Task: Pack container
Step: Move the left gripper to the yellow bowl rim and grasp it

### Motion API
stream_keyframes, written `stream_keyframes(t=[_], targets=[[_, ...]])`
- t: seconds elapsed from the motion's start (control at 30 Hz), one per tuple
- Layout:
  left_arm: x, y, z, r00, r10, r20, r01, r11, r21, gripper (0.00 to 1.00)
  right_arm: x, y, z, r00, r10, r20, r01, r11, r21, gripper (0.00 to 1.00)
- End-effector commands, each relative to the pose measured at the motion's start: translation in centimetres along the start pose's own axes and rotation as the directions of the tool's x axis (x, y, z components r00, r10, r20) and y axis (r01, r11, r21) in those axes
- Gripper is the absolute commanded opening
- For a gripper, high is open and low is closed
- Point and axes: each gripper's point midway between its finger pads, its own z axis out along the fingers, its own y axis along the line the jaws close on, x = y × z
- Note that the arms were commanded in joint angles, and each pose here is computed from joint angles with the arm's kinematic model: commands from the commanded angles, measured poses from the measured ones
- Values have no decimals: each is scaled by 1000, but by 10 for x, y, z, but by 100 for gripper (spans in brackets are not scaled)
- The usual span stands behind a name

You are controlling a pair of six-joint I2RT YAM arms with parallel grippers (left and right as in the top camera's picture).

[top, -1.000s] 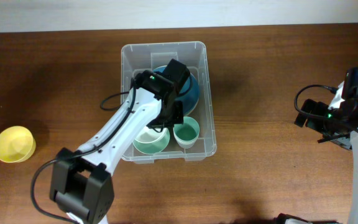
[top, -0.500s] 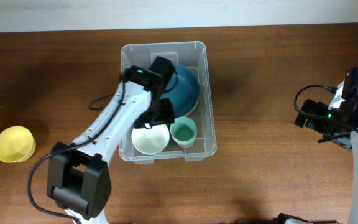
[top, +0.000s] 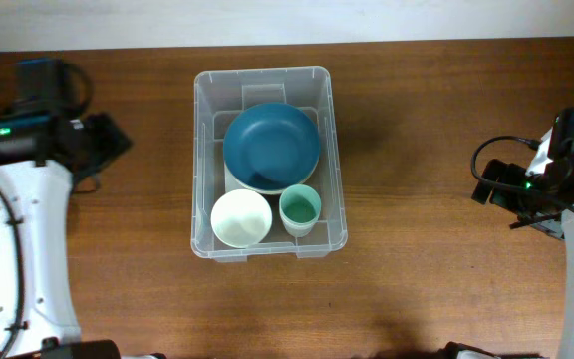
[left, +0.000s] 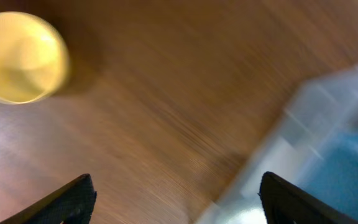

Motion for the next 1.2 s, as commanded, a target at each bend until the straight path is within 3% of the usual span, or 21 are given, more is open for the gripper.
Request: stream_keyframes(t=[0.0,0.43,0.73,1.0,1.13,1.17], targets=[[-19,47,26,995,-98,-21,95,990,-105,87,-4,1,-4,1000,2,15,-2,1000,-8,99],[-26,156,153,914,-357,-195,281,901,-331,87,-3,1,-4,1000,2,14,-2,1000,-8,99],[9,174,228,866,-356,-351,209,895,-393,84,-3,1,-4,1000,2,14,-2,1000,-8,99],[17,174,232,853,-358,-380,198,895,-400,57,-3,1,-4,1000,2,13,-2,1000,-7,99],[20,165,233,842,-358,-404,213,908,-362,18,-3,1,-4,1000,-6,12,6,1000,-7,99],[20,164,233,843,-352,-407,206,910,-361,14,-3,1,-4,1000,-6,12,6,1000,-8,99]])
